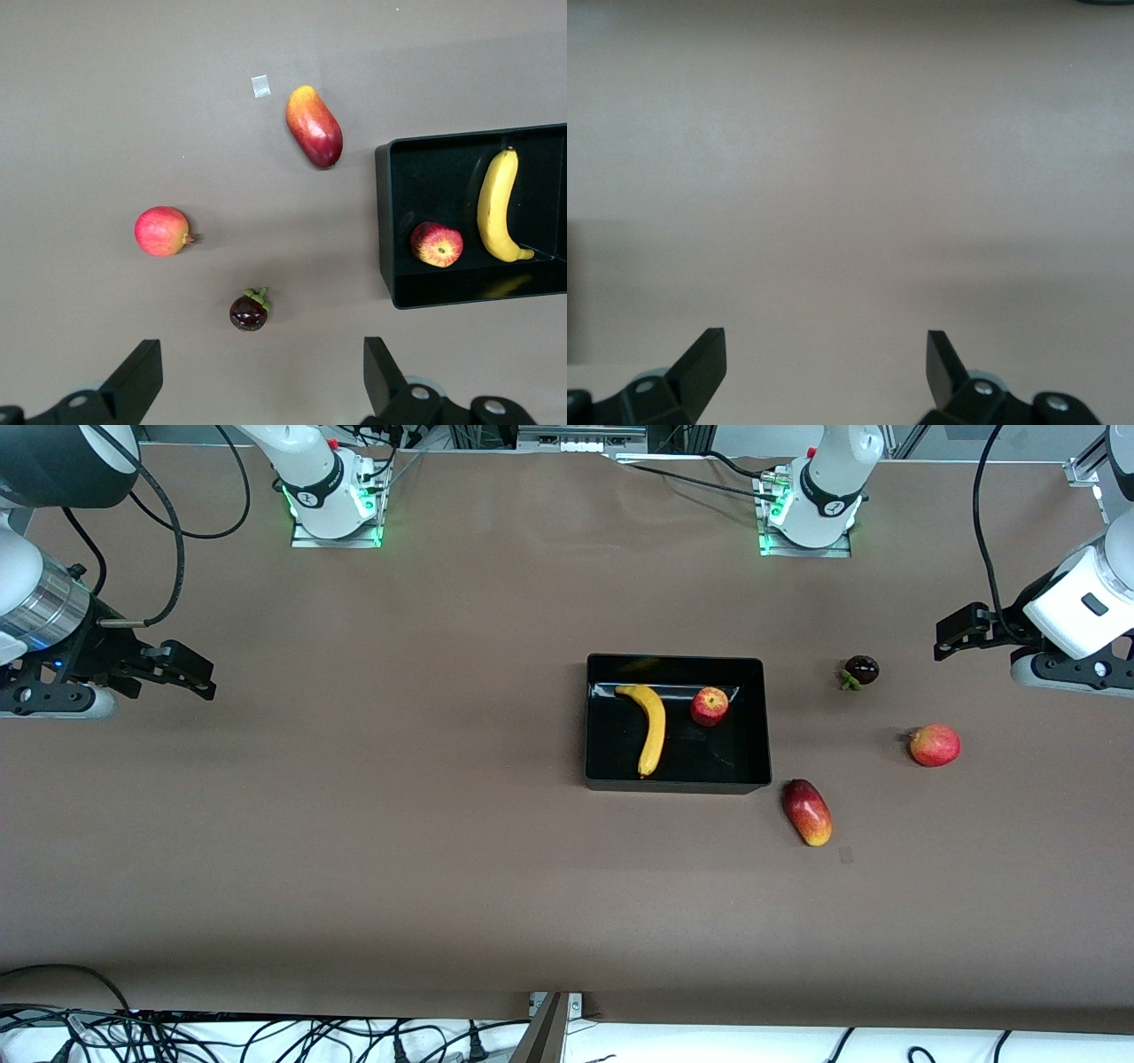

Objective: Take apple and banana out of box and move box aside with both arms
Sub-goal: 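Move the left gripper toward the red apple in the black tray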

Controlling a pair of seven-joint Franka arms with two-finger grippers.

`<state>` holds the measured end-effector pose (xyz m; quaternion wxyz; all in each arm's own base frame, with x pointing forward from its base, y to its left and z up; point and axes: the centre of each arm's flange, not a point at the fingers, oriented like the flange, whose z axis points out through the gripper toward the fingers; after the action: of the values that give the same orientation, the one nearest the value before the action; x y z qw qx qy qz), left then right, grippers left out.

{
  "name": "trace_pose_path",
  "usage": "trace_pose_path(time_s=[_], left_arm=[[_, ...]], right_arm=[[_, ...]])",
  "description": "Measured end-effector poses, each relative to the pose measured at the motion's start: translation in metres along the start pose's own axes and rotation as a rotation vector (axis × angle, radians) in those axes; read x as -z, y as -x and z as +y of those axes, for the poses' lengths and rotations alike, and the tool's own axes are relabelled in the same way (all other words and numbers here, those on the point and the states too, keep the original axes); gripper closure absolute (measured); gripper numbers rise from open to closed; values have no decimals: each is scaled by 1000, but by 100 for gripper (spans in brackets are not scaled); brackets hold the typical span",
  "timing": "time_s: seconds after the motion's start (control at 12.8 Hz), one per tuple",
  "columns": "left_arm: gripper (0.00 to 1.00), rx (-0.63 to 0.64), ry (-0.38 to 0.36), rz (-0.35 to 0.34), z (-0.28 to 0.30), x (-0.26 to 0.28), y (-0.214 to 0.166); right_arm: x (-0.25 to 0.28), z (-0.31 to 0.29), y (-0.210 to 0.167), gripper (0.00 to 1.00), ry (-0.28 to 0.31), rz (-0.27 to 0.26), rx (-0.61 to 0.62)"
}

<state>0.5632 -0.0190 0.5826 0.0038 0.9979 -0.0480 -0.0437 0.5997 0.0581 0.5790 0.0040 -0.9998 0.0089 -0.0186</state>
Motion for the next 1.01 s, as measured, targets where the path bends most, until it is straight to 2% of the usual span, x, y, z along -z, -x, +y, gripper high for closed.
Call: trace_pose_path(time_s=[0.39, 0.86, 1.01], left_arm=[[0, 0, 0, -4, 0, -1, 0], [0, -14, 3, -115, 8, -29, -4], [0, -21, 3, -134, 13, -37, -8]], right_arm=[[0, 0, 0, 0, 0, 0, 0], [0, -2, 0, 0, 0, 0, 3], [0, -2, 0, 0, -1, 0, 3]])
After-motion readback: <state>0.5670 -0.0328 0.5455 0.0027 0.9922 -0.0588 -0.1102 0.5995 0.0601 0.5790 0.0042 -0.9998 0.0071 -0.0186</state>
